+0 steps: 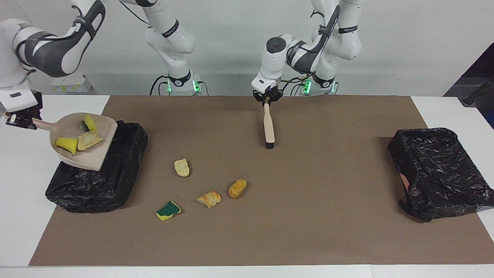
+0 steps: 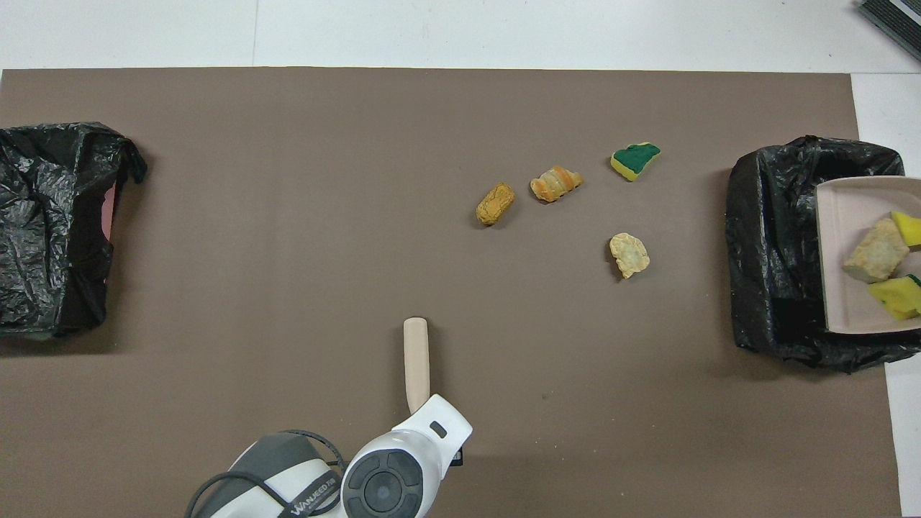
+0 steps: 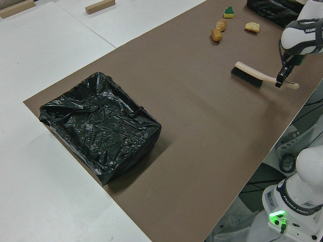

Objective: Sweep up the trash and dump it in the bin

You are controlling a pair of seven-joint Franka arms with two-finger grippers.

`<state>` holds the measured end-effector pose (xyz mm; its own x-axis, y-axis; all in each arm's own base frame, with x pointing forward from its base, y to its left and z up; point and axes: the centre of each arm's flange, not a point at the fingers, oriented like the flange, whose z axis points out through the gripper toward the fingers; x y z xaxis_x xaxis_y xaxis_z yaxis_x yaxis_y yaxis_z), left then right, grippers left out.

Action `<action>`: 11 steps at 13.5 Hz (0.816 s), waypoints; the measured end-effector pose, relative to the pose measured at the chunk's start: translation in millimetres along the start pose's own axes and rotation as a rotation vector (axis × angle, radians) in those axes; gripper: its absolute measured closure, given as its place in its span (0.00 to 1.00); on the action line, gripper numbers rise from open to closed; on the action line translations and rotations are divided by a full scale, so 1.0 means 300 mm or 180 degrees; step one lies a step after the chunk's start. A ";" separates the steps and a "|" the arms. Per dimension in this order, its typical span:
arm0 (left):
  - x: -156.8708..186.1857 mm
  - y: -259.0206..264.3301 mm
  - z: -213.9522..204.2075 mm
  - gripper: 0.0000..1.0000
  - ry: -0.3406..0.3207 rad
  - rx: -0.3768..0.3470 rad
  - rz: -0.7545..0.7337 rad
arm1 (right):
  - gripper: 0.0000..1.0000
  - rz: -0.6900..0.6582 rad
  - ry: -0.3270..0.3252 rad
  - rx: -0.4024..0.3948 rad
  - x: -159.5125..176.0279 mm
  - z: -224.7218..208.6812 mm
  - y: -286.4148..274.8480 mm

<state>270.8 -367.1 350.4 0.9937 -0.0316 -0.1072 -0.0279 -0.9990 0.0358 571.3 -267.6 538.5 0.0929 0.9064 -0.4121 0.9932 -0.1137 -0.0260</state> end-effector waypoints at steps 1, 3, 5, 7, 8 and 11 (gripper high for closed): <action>-0.004 -0.004 0.007 0.74 -0.0004 0.0007 -0.0009 | 0.69 0.0109 -0.0122 0.0007 0.035 -0.009 0.011; -0.010 -0.016 0.021 0.67 -0.0021 0.0030 -0.0022 | 0.69 0.0393 -0.0286 -0.0009 0.086 -0.026 0.026; -0.010 -0.025 0.032 0.41 -0.0037 0.0045 -0.0037 | 0.69 0.0495 -0.0491 0.0017 0.090 -0.035 0.025; -0.005 -0.033 0.034 0.18 -0.0044 0.0048 -0.0066 | 0.69 0.0412 -0.0813 0.0127 0.097 -0.054 0.015; 0.003 -0.038 0.031 0.07 -0.0043 0.0041 -0.0098 | 0.69 0.0369 -0.0979 0.0151 0.113 -0.073 0.014; 0.136 -0.115 -0.034 0.00 0.0038 -0.0082 -0.0418 | 0.69 0.0221 -0.1380 0.0126 0.160 -0.125 0.027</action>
<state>313.4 -333.5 355.0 0.9899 0.1000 -0.1009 0.1052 -0.9933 0.0477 586.3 -209.6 552.7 0.1127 0.6425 -0.7580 0.9814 -0.1914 -0.0162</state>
